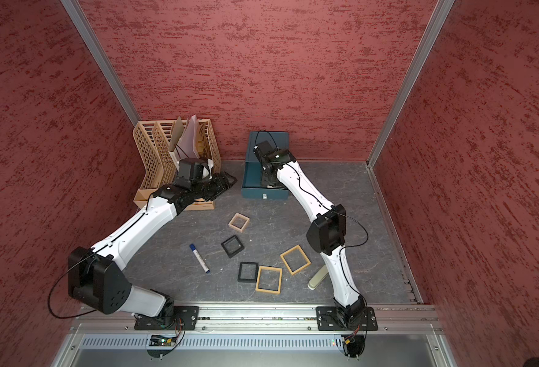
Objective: Place the brooch boxes into the drawer by color
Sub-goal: Place the brooch box in the drawer, then pick up the brooch box from the center of the board.
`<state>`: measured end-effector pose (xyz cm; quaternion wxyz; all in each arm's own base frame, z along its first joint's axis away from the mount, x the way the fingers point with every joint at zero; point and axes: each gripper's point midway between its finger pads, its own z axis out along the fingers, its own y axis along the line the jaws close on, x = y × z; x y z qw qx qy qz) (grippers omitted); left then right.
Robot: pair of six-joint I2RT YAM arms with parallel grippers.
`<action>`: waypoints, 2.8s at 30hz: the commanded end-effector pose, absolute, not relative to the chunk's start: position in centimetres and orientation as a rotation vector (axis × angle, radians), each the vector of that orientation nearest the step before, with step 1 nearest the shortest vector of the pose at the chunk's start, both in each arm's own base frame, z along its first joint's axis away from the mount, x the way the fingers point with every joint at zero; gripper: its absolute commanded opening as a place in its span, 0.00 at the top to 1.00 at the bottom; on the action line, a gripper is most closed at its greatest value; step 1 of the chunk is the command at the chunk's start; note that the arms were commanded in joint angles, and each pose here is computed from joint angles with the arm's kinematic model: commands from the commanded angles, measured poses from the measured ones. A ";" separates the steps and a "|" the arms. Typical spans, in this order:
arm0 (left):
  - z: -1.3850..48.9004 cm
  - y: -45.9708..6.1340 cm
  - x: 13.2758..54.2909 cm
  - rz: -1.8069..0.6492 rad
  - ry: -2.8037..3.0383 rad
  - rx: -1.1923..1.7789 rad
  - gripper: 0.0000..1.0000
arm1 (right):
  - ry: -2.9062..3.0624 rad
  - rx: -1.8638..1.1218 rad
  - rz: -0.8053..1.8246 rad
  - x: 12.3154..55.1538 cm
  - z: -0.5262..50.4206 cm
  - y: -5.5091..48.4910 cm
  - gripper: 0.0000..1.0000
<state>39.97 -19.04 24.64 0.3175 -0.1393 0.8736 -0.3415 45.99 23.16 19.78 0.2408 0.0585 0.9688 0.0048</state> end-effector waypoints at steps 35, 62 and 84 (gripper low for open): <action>20.3 -19.5 31.6 -0.531 2.418 0.173 0.16 | 2.280 0.020 0.377 38.5 37.0 20.6 0.10; 6.1 -20.0 32.1 -0.126 2.518 0.458 0.00 | 2.205 0.013 0.501 30.2 36.3 16.7 0.01; 3.7 -20.5 34.7 -0.073 2.581 0.482 0.02 | 2.196 0.013 0.536 30.0 37.1 17.0 0.02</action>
